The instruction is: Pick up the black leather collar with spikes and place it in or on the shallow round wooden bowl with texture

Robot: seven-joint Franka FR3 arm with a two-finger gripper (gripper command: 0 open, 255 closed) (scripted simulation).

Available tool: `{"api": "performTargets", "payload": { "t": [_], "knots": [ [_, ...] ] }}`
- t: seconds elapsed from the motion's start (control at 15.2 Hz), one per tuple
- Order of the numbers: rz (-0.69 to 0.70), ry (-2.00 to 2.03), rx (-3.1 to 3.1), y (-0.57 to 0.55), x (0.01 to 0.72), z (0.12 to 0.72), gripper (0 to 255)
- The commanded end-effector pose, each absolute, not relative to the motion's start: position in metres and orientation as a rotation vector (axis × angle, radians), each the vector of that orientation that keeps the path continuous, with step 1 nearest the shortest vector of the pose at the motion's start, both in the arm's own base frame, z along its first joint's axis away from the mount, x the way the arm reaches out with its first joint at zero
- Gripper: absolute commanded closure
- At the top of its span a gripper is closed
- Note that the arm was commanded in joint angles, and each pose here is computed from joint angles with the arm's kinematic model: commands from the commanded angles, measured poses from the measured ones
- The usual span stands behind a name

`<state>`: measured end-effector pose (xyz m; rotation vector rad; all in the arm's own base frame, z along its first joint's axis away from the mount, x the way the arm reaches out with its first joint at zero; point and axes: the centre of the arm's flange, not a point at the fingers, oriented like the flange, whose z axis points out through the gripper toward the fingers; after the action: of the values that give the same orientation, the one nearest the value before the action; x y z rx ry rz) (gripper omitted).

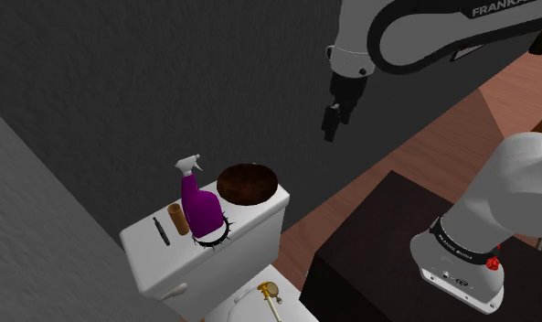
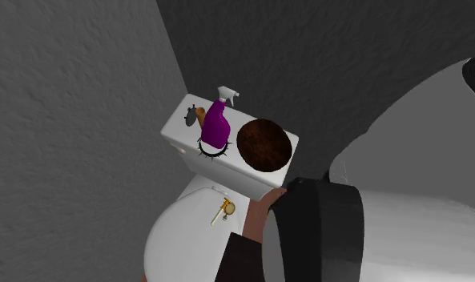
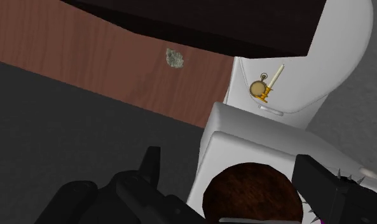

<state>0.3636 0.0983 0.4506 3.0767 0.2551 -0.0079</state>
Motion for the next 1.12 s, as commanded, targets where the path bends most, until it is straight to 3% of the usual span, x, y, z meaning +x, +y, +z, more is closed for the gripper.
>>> {"api": "performTargets", "payload": {
  "t": [0.0,1.06],
  "knots": [
    [0.019,0.31,3.067,0.119,0.371,0.433,0],
    [0.193,0.719,2.945,0.268,0.413,0.294,0]
  ]
}}
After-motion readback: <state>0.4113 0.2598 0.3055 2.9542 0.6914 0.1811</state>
